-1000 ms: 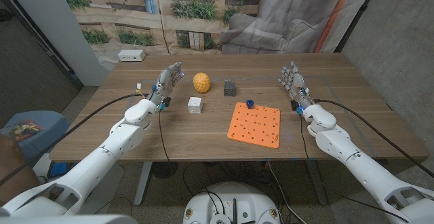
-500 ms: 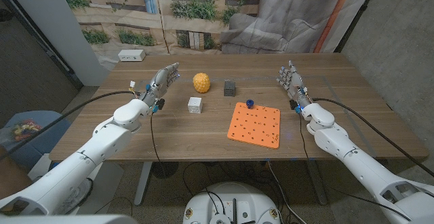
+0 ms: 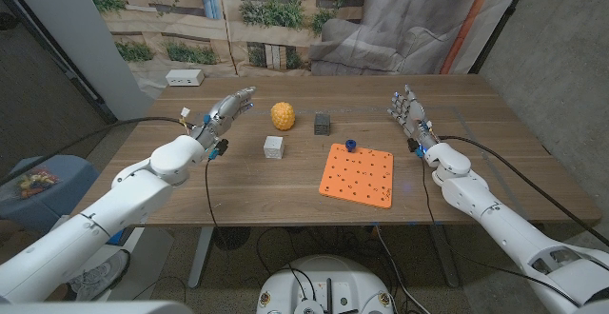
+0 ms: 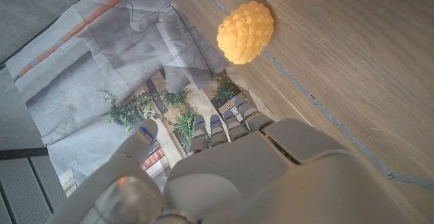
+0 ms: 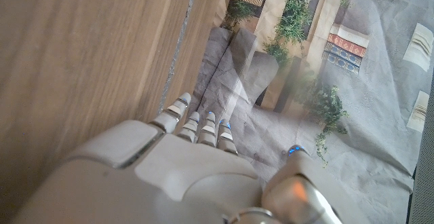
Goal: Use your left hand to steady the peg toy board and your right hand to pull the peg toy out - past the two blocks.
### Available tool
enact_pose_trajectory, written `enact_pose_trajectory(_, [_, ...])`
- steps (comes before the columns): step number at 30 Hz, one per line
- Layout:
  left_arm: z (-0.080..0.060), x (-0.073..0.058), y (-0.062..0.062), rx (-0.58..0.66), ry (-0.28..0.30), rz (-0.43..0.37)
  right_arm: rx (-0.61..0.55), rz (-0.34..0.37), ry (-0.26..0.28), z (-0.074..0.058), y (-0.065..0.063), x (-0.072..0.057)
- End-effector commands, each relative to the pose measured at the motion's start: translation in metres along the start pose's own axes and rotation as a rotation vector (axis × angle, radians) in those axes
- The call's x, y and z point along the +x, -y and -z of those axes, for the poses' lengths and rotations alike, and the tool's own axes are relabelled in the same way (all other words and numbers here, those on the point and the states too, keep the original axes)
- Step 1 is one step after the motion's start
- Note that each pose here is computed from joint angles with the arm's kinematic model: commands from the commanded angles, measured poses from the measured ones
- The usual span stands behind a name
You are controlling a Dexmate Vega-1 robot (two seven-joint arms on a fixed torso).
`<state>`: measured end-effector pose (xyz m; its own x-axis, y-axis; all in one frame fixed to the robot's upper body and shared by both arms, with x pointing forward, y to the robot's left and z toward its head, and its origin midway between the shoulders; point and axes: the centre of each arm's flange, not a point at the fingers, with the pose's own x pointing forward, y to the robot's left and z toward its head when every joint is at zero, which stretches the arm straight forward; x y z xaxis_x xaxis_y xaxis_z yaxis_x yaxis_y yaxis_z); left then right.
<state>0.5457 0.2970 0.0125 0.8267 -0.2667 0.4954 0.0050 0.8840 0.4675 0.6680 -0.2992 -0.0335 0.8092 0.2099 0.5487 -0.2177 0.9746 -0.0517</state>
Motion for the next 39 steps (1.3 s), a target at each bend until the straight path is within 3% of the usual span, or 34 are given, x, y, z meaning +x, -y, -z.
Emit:
enact_pose_trajectory(1, [-0.029,-0.015,0.012,0.146,0.04,0.038,0.013,-0.009,0.014,0.001,0.01,0.002])
enact_pose_trajectory(9, [-0.047,-0.023,0.021,0.36,0.041,0.114,0.018,-0.009,0.021,0.002,0.013,0.003])
enact_pose_trajectory(18, [-0.062,-0.03,0.033,0.471,0.075,0.137,0.027,-0.022,0.02,0.01,0.012,0.006])
enact_pose_trajectory(22, [-0.067,-0.032,0.038,0.515,0.075,0.182,0.031,-0.03,0.023,0.011,0.014,0.007])
enact_pose_trajectory(30, [-0.073,-0.031,0.058,0.589,0.108,0.207,0.034,-0.052,0.021,0.012,0.021,0.008])
enact_pose_trajectory(39, [-0.082,-0.027,0.085,0.723,0.161,0.303,0.042,-0.085,0.03,0.015,0.033,0.006])
